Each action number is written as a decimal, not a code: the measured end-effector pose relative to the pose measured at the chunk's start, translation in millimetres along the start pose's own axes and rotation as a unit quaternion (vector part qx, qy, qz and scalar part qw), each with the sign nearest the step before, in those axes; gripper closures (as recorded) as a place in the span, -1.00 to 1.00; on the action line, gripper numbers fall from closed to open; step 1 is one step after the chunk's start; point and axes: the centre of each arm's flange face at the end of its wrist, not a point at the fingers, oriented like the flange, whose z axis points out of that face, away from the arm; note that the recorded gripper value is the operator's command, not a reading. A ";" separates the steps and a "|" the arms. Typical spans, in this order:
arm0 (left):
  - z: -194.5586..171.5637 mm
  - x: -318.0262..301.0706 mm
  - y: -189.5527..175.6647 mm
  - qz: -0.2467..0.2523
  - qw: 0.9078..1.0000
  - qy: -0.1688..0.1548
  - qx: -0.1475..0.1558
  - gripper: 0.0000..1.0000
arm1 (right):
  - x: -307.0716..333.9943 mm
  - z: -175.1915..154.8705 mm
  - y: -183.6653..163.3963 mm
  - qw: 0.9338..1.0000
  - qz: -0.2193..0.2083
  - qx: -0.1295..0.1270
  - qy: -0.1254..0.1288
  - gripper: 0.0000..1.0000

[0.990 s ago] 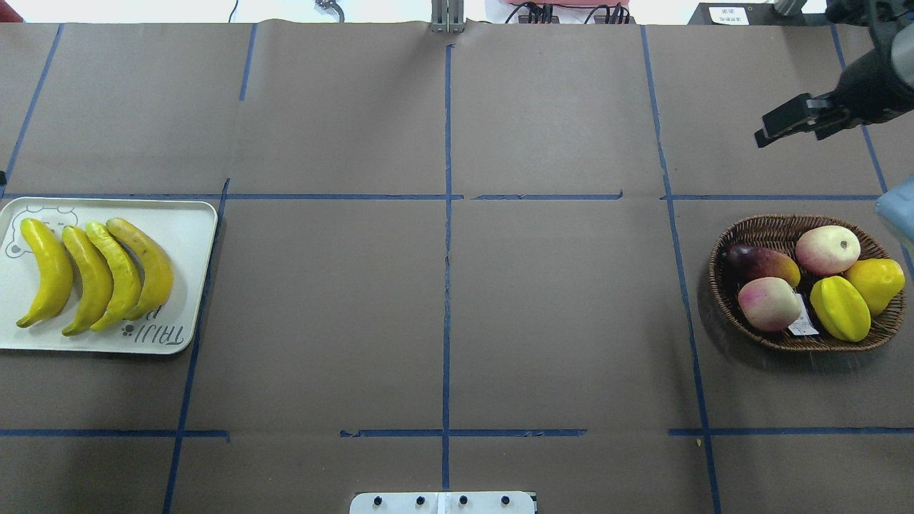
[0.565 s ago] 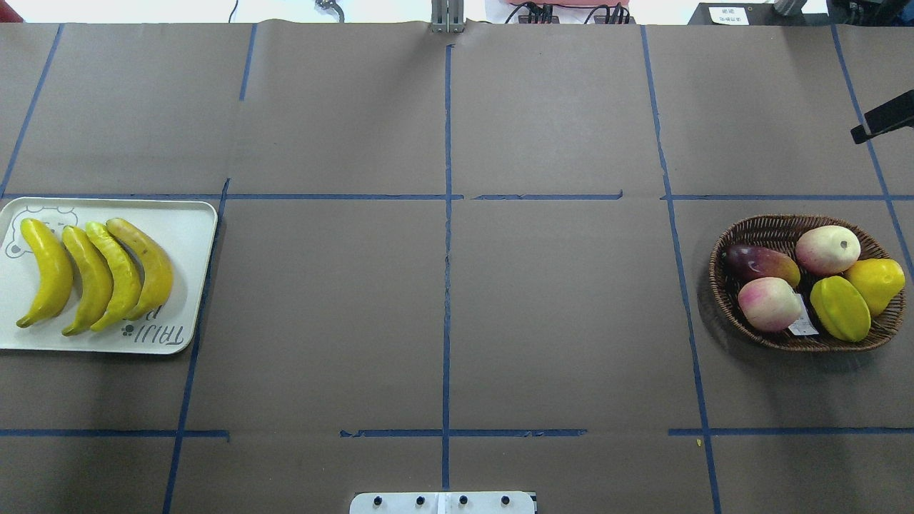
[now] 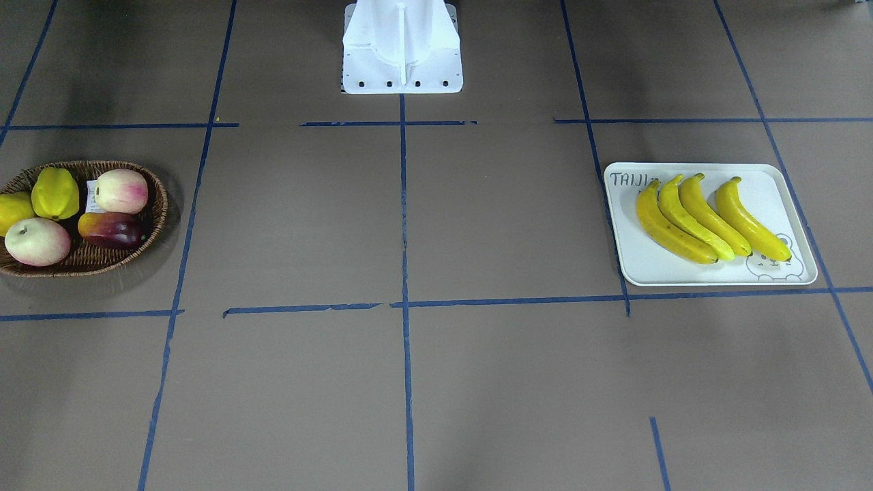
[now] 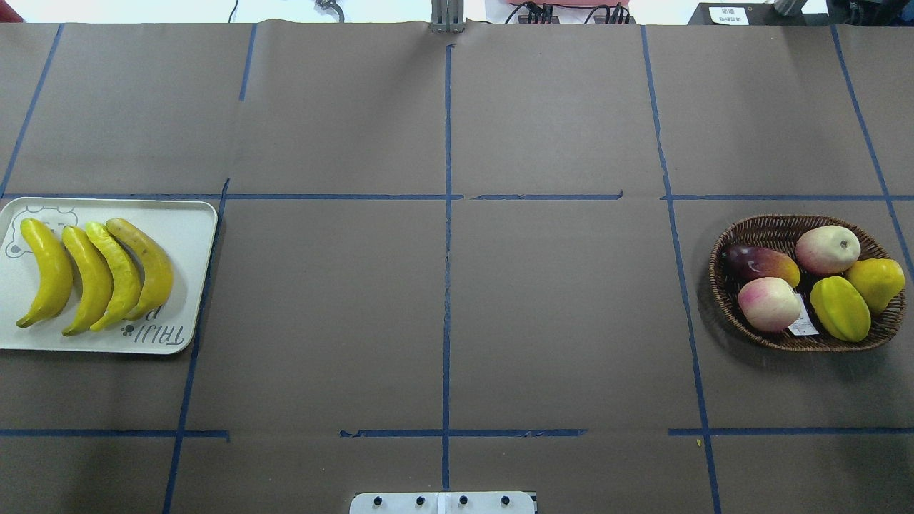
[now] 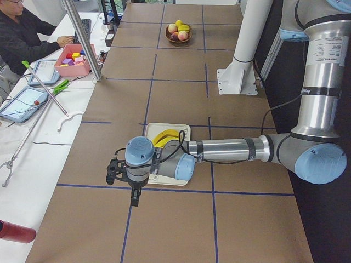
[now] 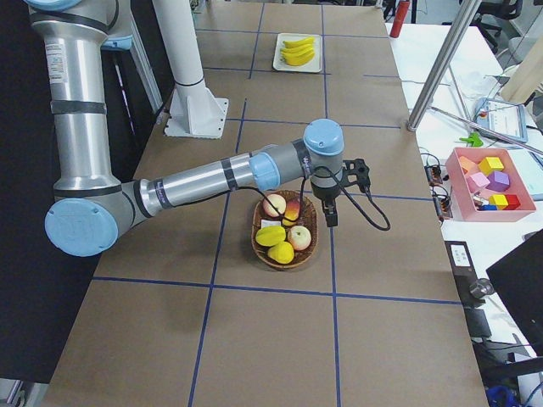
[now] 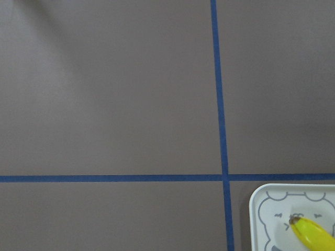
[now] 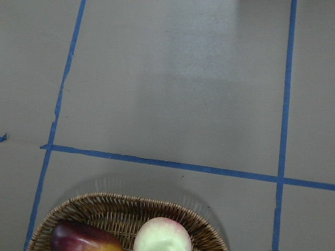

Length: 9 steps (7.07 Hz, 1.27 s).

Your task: Transfer all bananas from basket to plate

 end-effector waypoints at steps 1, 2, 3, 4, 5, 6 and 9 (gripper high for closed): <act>-8.1 7.0 3.9 -0.006 1.000 -0.001 -0.028 -1.00 | 4.3 3.3 2.7 1.000 0.004 -0.003 0.005 -1.00; -10.9 9.7 10.5 -0.004 0.999 0.000 -0.049 -1.00 | 11.6 9.5 7.3 1.000 0.010 -0.009 0.011 -1.00; -9.7 9.1 14.8 -0.001 0.998 0.005 -0.061 -1.00 | 22.1 19.1 10.5 1.000 0.019 -0.018 0.016 -1.00; -8.2 11.0 16.9 -0.002 0.998 0.023 -0.064 -1.00 | 32.2 27.4 12.7 0.999 0.031 -0.027 0.017 -1.00; -7.7 15.2 18.7 -0.003 0.997 0.049 -0.064 -1.00 | 40.4 31.1 15.7 0.999 0.041 -0.033 0.014 -1.00; -7.3 17.5 20.4 -0.005 0.996 0.064 -0.064 -1.00 | 48.2 29.4 20.3 0.998 0.057 -0.039 0.001 -1.00; -5.9 18.4 22.3 -0.005 0.995 0.073 -0.065 -1.00 | 73.5 11.9 39.1 0.992 0.111 -0.058 -0.031 -1.00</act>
